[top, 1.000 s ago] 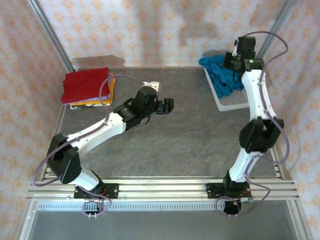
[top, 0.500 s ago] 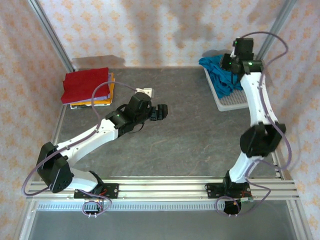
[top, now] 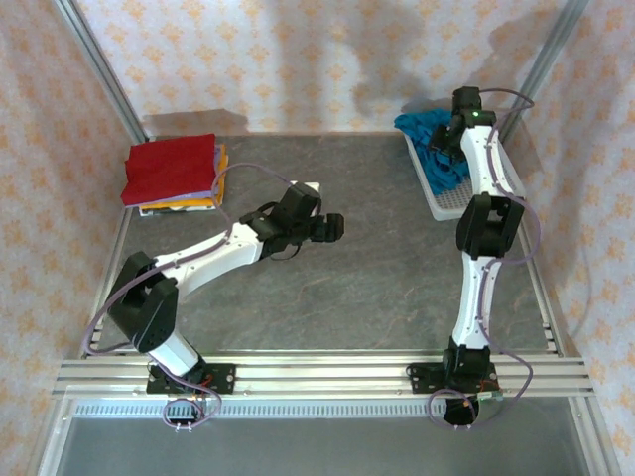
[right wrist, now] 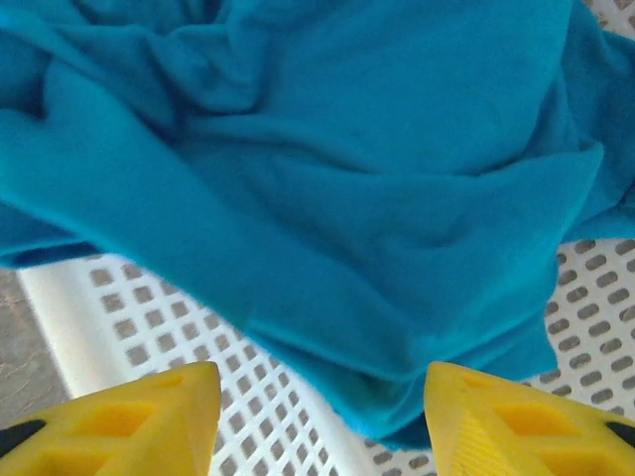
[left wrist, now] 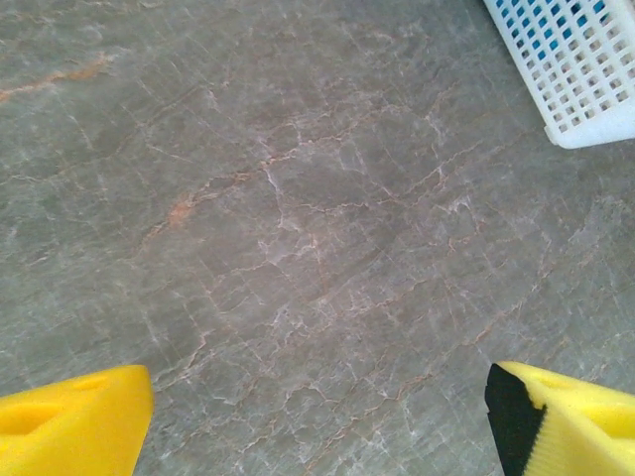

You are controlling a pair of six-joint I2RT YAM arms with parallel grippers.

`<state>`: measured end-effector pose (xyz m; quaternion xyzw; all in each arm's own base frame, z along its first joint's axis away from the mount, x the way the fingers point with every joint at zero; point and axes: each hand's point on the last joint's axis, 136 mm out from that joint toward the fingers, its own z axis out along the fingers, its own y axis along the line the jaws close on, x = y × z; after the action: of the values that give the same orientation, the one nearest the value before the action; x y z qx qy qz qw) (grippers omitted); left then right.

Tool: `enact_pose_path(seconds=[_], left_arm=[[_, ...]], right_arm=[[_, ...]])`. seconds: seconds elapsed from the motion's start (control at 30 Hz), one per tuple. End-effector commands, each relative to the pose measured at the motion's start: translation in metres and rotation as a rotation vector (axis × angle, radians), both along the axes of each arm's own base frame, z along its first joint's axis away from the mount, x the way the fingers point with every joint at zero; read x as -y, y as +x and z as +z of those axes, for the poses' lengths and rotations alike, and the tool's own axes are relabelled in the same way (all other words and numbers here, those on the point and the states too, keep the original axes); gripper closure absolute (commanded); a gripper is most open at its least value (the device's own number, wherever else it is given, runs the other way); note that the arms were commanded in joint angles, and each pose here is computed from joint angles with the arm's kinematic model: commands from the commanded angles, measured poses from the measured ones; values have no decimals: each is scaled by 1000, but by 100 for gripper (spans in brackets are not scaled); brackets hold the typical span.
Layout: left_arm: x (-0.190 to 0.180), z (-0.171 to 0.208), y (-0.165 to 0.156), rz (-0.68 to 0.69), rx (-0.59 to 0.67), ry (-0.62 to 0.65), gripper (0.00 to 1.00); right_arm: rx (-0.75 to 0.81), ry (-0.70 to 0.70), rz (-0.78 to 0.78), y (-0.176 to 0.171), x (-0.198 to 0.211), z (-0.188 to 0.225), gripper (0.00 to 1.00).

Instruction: Fold and stack the t-shirts

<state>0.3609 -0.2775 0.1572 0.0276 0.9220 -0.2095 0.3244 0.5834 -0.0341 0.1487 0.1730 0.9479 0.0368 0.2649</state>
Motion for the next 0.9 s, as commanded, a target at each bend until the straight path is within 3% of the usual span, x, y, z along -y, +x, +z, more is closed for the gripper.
enact_pose_path(seconds=[0.0, 0.13, 0.3, 0.6, 0.87], left_arm=[[12, 10, 1, -31, 5, -8, 13], [15, 15, 4, -35, 14, -17, 15], [15, 23, 4, -35, 30, -32, 16], [6, 44, 1, -3, 82, -64, 16], [-14, 60, -13, 16, 116, -45, 16]], right_arm=[[-37, -35, -9, 1, 8, -13, 49], [-23, -45, 1, 7, 10, -16, 66], [55, -51, 20, 6, 9, 22, 89], [216, -55, 37, -29, -4, 120, 93], [483, -68, 114, -97, -43, 250, 93]])
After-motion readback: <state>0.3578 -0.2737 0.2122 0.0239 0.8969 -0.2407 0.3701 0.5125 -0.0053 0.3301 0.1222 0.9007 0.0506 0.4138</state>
